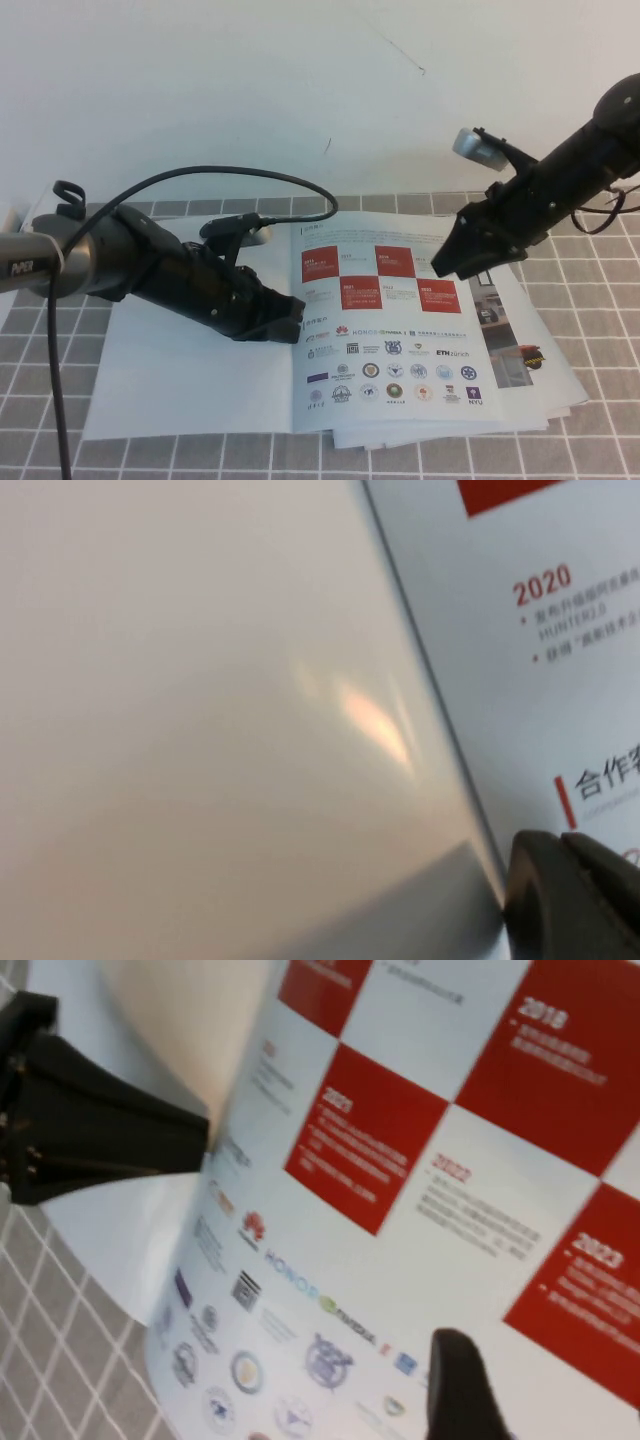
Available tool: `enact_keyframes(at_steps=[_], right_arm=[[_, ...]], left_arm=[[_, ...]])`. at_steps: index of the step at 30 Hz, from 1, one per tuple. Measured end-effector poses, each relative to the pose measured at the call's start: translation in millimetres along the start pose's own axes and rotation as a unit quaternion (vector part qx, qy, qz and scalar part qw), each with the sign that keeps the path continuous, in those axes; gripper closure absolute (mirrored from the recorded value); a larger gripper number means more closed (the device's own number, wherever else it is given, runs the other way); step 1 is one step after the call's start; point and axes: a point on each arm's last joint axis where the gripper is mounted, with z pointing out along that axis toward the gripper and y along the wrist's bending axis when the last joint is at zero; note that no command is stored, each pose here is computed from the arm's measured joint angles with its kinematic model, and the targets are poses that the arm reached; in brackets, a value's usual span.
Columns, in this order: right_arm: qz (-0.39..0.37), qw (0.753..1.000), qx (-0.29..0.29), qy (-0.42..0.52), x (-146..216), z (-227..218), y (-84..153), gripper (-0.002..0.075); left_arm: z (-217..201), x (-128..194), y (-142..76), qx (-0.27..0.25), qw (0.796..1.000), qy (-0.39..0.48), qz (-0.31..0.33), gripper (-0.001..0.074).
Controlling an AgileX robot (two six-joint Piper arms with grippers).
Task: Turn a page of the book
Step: Open the closed book
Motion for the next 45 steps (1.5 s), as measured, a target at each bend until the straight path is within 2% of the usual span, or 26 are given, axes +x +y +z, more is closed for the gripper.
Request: enact_keyframes(at_steps=[4,8,15,20,27,30,38,43,45], right_arm=[[-0.001,0.997,0.059,0.04,7,-1,-10,0.036],[0.014,0.994,0.084,0.07,17,3,-19,0.036],[0.031,0.995,0.057,0.071,22,11,-19,0.036],[0.03,0.996,0.051,0.068,22,11,-18,0.0365],[0.029,0.996,0.051,0.068,22,11,-18,0.037],[0.029,0.996,0.051,0.068,22,11,-18,0.037],[0.027,0.996,0.051,0.068,22,11,-18,0.037],[0.025,0.996,0.051,0.068,22,11,-18,0.037],[0.025,0.996,0.053,0.069,22,11,-18,0.037]], left_arm=[[0,3,3,-0.019,1.0,0.015,0.01,0.0739],[0,3,7,-0.039,0.999,0.02,0.014,0.0739],[6,5,11,-0.037,0.999,0.027,0.004,0.0739],[19,9,11,-0.009,0.999,0.036,-0.032,0.0739],[30,6,-6,0.017,0.999,0.021,-0.022,0.0739],[30,5,-7,0.021,0.999,0.015,-0.025,0.0739],[22,2,-14,0.014,1.0,0.003,0.008,0.0739],[5,-3,-28,0.008,0.999,-0.013,0.049,0.0739],[-3,-5,-30,-0.009,0.997,-0.017,0.072,0.0739]])
